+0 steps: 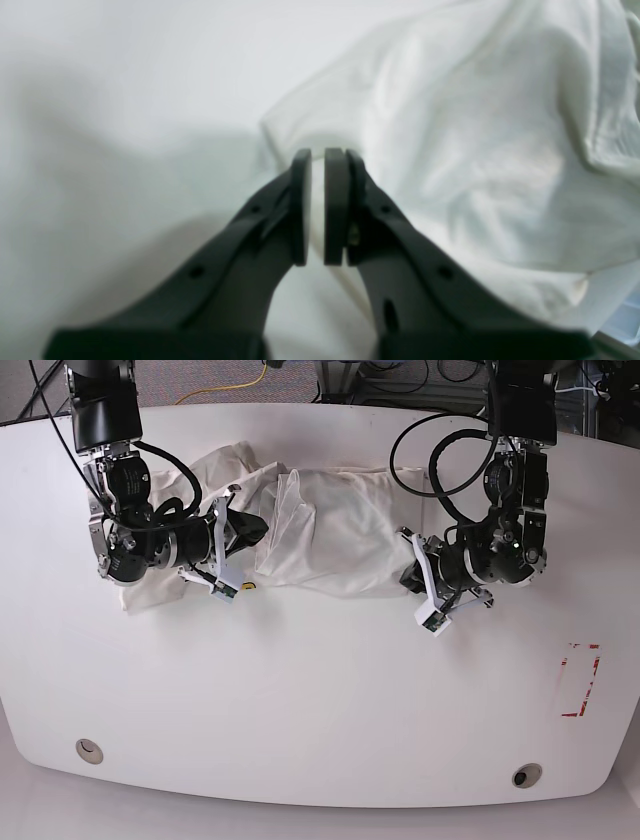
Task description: Layout the t-shirt on the table in an organized manner, then fold the t-shirt properly
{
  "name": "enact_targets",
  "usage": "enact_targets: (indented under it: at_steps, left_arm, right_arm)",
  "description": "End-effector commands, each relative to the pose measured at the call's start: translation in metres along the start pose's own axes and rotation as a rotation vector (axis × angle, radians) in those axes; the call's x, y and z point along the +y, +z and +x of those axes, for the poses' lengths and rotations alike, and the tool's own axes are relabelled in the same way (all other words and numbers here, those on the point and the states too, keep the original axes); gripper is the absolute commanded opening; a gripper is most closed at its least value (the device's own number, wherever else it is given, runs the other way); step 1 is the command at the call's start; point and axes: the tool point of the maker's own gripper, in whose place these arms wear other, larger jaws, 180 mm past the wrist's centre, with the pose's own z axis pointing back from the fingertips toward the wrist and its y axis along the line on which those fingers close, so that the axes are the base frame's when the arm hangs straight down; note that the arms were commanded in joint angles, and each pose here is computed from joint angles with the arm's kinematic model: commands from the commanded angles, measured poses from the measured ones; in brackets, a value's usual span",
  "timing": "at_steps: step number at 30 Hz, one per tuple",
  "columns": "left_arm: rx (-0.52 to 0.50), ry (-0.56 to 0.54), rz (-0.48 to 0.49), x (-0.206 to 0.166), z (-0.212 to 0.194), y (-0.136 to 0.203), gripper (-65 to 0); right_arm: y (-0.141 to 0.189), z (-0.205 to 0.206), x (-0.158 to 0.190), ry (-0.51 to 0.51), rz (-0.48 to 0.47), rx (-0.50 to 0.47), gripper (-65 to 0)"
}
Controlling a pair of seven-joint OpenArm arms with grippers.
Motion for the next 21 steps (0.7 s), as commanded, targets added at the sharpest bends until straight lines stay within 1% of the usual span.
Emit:
enact_targets:
  at_steps: [1,5,9,11,13,14,15,16,17,18,20,21]
  left_arm:
    - [-0.062,-0.069,-0.063,-0.017,0.02,0.001,-61.9]
    - [-0.042,-0.138,-0.144,-0.043,0.017,-0.006,-61.8]
    - [-0.032,-0.152,-0.173,-0.054,0.012,-0.009,-61.7]
    - [-0.022,-0.156,-0.192,-0.062,0.009,-0.013,-61.5]
    - [-0.009,-0.168,-0.198,-0.065,0.007,-0.016,-61.5]
    - [0.011,-0.175,-0.202,-0.068,0.002,-0.019,-61.8]
    - [0.02,-0.175,-0.204,-0.068,-0.001,-0.02,-61.9]
    - [0.034,-0.17,-0.204,-0.069,-0.006,-0.022,-61.9]
    - [0.055,-0.165,-0.2,-0.067,-0.014,-0.024,-61.9]
    - [0.061,-0.163,-0.198,-0.067,-0.016,-0.025,-61.9]
    - [0.067,-0.154,-0.19,-0.065,-0.023,-0.029,-62.1]
    - [0.075,-0.149,-0.189,-0.065,-0.027,-0.031,-62.1]
  right_arm:
    - [0.031,0.029,-0.012,0.047,-0.076,-0.102,-60.9]
    - [0.067,0.038,-0.037,0.012,-0.185,-0.195,-60.9]
    - [0.102,0.038,-0.06,-0.043,-0.285,-0.272,-60.9]
    - [0.12,0.034,-0.072,-0.065,-0.345,-0.291,-60.9]
    - [0.131,0.029,-0.082,-0.081,-0.396,-0.289,-60.2]
    - [0.141,0.024,-0.09,-0.097,-0.444,-0.284,-57.4]
    - [0.145,0.021,-0.094,-0.106,-0.468,-0.281,-55.0]
    - [0.153,0.016,-0.1,-0.12,-0.507,-0.274,-50.1]
    - [0.163,0.009,-0.108,-0.142,-0.557,-0.268,-42.8]
    - [0.167,0.006,-0.111,-0.151,-0.577,-0.265,-38.8]
    - [0.18,-0.006,-0.121,-0.193,-0.649,-0.259,-25.5]
    - [0.183,-0.009,-0.123,-0.209,-0.666,-0.264,-21.4]
